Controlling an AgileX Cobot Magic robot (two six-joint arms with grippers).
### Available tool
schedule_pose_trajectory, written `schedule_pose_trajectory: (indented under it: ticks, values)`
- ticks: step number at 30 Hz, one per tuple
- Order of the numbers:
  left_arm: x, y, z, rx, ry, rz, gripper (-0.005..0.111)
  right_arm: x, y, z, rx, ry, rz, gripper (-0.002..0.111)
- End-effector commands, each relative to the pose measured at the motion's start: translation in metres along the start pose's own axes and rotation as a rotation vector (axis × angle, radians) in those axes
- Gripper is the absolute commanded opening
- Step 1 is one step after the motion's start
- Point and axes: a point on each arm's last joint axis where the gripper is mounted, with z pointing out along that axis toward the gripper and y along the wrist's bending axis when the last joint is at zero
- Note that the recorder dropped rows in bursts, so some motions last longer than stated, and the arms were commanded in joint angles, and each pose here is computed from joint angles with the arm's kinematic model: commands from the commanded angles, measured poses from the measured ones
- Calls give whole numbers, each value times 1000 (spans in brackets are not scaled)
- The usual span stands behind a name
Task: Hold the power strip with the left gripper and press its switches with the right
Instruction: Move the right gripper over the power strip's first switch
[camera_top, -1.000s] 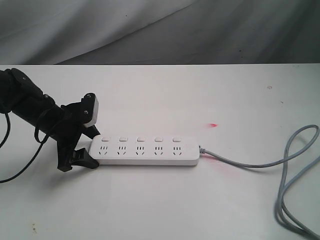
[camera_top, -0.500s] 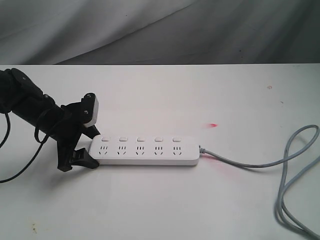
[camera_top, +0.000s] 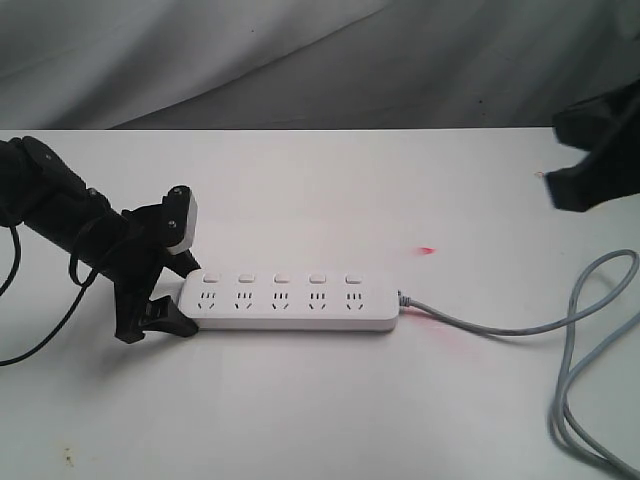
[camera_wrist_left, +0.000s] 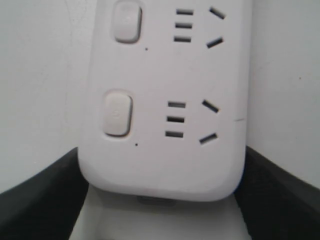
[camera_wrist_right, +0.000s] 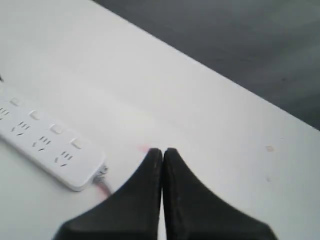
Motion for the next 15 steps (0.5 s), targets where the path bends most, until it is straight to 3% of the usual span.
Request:
schedule_pose_trajectory:
  ticks: [1, 5, 8, 12, 15]
  values:
    - [3, 4, 4, -42, 33, 17, 63, -14, 27, 33, -134, 56, 35, 0]
    - [3, 4, 4, -42, 33, 17, 63, -22, 60, 74, -291, 129, -20, 0]
    - [3, 4, 4, -42, 33, 17, 63, -32, 73, 105, -438, 242, -191, 0]
    - [3, 4, 4, -42, 33, 17, 63, -61, 79, 151, -508, 238, -302, 0]
    - [3, 4, 4, -42, 33, 17, 63, -62, 89, 183, -571, 233, -358, 0]
